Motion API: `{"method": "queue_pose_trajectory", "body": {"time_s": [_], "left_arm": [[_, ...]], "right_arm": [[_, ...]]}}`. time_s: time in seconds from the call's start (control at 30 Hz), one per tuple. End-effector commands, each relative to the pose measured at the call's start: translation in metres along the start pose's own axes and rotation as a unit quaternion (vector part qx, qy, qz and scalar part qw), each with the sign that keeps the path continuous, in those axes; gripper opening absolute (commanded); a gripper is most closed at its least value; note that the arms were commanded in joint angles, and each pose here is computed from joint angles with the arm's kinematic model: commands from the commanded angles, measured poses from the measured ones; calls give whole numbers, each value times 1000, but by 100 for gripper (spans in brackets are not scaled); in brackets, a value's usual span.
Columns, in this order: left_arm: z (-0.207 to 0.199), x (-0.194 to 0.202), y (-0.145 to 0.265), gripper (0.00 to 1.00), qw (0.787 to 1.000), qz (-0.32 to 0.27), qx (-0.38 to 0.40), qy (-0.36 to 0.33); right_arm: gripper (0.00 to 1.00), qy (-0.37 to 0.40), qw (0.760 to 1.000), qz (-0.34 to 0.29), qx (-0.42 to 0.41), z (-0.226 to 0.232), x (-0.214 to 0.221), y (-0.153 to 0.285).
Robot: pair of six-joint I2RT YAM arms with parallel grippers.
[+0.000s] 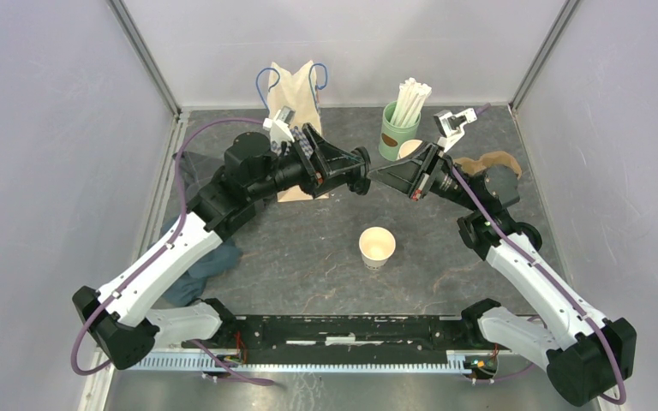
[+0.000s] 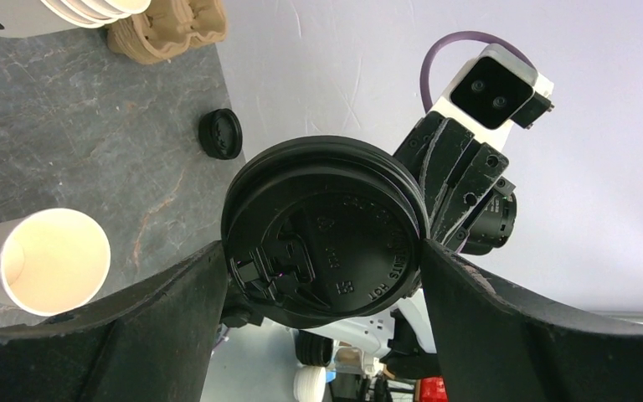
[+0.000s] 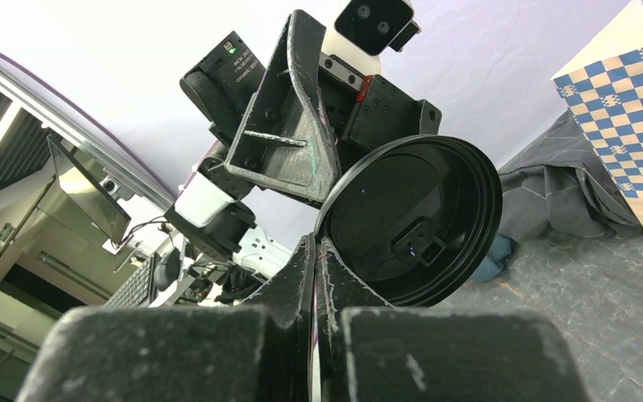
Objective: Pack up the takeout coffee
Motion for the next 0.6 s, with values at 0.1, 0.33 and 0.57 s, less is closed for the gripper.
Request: {"method": "queue_pose_trajectory", "body": {"time_s": [0.1, 0.33, 0.57], "left_arm": [[-18, -2, 4, 90, 999, 9, 30, -26], [-16, -1, 5, 87, 999, 9, 32, -22], [-15, -1, 6, 82, 999, 4, 30, -21]], "right_arm": [[0, 10, 1000, -16, -13, 7, -4, 0], [0, 9, 1000, -16, -12, 6, -5, -1], [4, 13, 1000, -11, -12, 7, -3, 0]]}}
Point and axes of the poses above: each gripper's point midway between its finger pads, its own y axis back along the fingers, its own z axis along the line the jaws close on, x = y × z, the point moved 3 cm from there along y, back along the fingers, and after that the axes turned 2 degrees about -y, right-handed, at the moved point
